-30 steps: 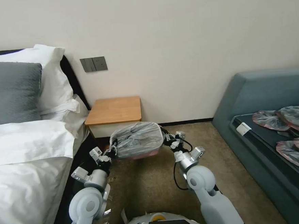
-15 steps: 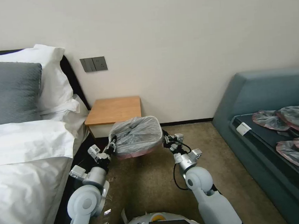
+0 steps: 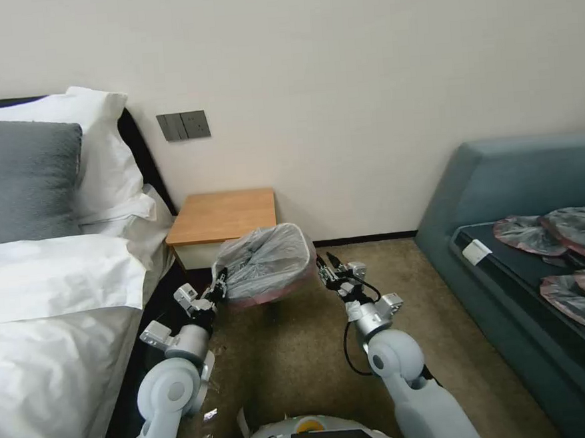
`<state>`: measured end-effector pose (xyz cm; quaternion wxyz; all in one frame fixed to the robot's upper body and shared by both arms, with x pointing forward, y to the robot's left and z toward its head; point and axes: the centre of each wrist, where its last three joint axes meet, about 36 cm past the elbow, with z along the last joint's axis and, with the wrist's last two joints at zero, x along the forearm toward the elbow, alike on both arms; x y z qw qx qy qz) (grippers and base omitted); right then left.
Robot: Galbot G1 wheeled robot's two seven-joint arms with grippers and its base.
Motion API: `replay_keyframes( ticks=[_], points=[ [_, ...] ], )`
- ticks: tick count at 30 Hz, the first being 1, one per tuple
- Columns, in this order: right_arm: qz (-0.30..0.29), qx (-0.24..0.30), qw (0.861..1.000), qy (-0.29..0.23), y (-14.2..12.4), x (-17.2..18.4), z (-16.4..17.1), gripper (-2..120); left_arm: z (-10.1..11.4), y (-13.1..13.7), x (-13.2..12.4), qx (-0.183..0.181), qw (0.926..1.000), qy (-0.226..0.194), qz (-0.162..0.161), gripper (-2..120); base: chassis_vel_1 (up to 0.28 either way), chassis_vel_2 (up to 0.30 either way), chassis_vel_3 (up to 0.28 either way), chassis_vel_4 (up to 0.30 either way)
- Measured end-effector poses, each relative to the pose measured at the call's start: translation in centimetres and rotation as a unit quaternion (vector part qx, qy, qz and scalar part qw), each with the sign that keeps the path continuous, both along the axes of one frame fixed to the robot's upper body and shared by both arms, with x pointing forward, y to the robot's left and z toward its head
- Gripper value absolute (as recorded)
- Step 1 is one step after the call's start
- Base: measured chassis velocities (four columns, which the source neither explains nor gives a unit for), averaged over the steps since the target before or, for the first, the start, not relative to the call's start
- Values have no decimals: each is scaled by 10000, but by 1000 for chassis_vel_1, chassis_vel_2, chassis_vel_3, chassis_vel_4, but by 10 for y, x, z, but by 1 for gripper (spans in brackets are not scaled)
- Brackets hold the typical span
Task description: Pick up the garbage bag from the table and place it over the trash can.
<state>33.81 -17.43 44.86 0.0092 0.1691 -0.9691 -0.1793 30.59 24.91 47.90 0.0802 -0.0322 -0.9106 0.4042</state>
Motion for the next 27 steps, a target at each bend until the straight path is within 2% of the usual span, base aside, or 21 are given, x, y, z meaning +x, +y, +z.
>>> replay_keyframes(
  ticks=[1, 2, 4, 5, 8, 10, 13, 17, 21, 22, 23, 24, 27],
  points=[
    [-19, 66, 10000, 2, -1, -2, 3, 58, 1, 0, 1, 1, 10000, 1, 15, 6, 0, 0, 0, 0],
    [-19, 66, 10000, 2, -1, -2, 3, 58, 1, 0, 1, 1, 10000, 1, 15, 6, 0, 0, 0, 0],
    [-49, 202, 9998, 12, -1, -7, 7, 68, 2, 0, 2, -10, 10000, 9, 32, 6, 0, 0, 0, 0],
    [-49, 202, 9998, 12, -1, -7, 7, 68, 2, 0, 2, -10, 10000, 9, 32, 6, 0, 0, 0, 0],
    [-131, 382, 9992, 19, -2, -14, 13, 83, 2, 0, 2, -63, 10000, 42, 48, 6, 0, 0, 0, 0],
    [-149, 423, 9990, 12, -2, -16, 15, 86, 2, 0, 2, -81, 9999, 53, 56, 6, 0, 0, 0, 0],
    [-137, 780, 9969, -5, -1, -22, 25, 99, 2, 2, -1, -173, 9997, 126, 108, 6, 0, 0, 0, 0],
    [-108, 1142, 9934, -5, -1, -26, 35, 100, 3, 2, -2, -230, 9995, 169, 118, 6, 0, 0, 0, 0],
    [37, 1979, 9802, 53, -3, -31, 61, 100, 4, 0, -5, -128, 9997, 174, 126, 6, 0, 0, 0, 0],
    [37, 1979, 9802, 53, -3, -31, 61, 100, 4, 0, -5, -128, 9997, 174, 126, 6, 0, 0, 0, 0],
    [102, 2132, 9769, 78, -4, -32, 69, 100, 3, -1, -6, -32, 9998, 169, 135, 6, 0, 0, 0, 0],
    [234, 2261, 9738, 72, -5, -34, 79, 100, 2, -3, -7, 225, 9995, 139, 170, 6, 0, 0, 0, 0],
    [462, 2206, 9743, -16, -6, -35, 92, 100, 1, -5, -8, 527, 9984, 76, 183, 6, 0, 0, 0, 0]
  ],
)
